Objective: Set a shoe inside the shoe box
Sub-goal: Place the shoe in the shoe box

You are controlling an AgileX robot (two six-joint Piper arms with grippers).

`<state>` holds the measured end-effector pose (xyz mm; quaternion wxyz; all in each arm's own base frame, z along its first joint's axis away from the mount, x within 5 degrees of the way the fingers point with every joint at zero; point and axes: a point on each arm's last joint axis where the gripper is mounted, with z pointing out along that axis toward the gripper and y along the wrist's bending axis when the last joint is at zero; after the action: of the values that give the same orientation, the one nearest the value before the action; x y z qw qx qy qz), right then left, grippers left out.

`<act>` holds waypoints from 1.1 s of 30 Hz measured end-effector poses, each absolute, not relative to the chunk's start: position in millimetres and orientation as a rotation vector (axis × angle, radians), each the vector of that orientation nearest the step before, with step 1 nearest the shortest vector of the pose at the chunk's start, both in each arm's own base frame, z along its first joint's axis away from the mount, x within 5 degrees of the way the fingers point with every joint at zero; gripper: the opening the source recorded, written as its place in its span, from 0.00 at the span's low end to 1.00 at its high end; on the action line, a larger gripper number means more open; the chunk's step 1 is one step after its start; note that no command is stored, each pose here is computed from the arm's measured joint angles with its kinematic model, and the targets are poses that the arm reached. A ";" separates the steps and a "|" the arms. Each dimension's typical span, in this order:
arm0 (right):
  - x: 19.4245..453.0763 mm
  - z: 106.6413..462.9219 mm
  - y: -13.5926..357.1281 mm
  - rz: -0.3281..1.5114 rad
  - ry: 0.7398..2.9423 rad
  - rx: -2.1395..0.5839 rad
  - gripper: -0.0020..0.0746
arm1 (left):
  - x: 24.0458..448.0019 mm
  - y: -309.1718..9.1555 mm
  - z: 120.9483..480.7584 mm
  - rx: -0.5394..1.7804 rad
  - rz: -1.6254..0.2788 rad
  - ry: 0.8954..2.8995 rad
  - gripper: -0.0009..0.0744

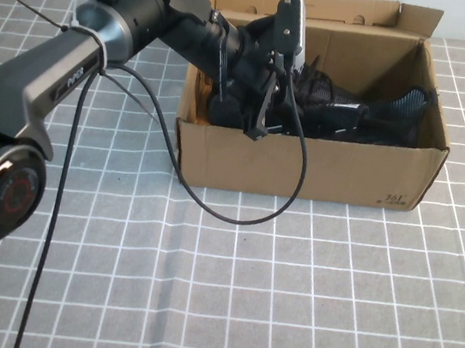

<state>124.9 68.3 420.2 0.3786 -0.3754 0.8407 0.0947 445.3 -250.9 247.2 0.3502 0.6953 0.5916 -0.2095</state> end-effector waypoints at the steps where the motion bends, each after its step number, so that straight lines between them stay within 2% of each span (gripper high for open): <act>1: 124.9 420.2 68.3 0.242 2.148 -0.959 0.01 | 445.3 -250.9 247.2 1.801 -0.543 1.532 0.06; 7: 124.9 420.2 68.3 0.242 2.148 -0.959 0.01 | 445.3 -251.0 247.3 1.799 -0.545 1.532 0.08; 10: 124.9 420.2 68.3 0.242 2.148 -0.959 0.01 | 444.5 -251.6 247.7 1.793 -0.562 1.534 0.19; 15: 124.9 420.2 68.3 0.242 2.148 -0.959 0.01 | 439.5 -250.5 264.7 1.765 -0.574 1.530 0.48; 20: 124.9 420.2 68.5 0.244 2.148 -0.959 0.01 | 429.6 -244.6 300.2 1.742 -0.535 1.473 0.55; 25: 124.8 420.3 68.6 0.247 2.148 -0.959 0.01 | 417.5 -234.7 336.6 1.685 -0.519 1.469 0.56; 28: 124.9 420.5 68.7 0.248 2.145 -0.957 0.01 | 407.5 -230.1 358.7 1.613 -0.538 1.519 0.51; 31: 125.3 421.4 69.6 0.258 2.134 -0.951 0.01 | 394.8 -223.6 382.2 1.523 -0.565 1.603 0.37; 33: 125.7 422.2 70.3 0.266 2.125 -0.944 0.01 | 386.7 -219.4 395.8 1.452 -0.594 1.666 0.23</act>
<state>125.7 70.3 422.2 0.3901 -0.3716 0.8359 0.1048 386.7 -219.4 395.8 0.4137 0.5777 0.6628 -0.2362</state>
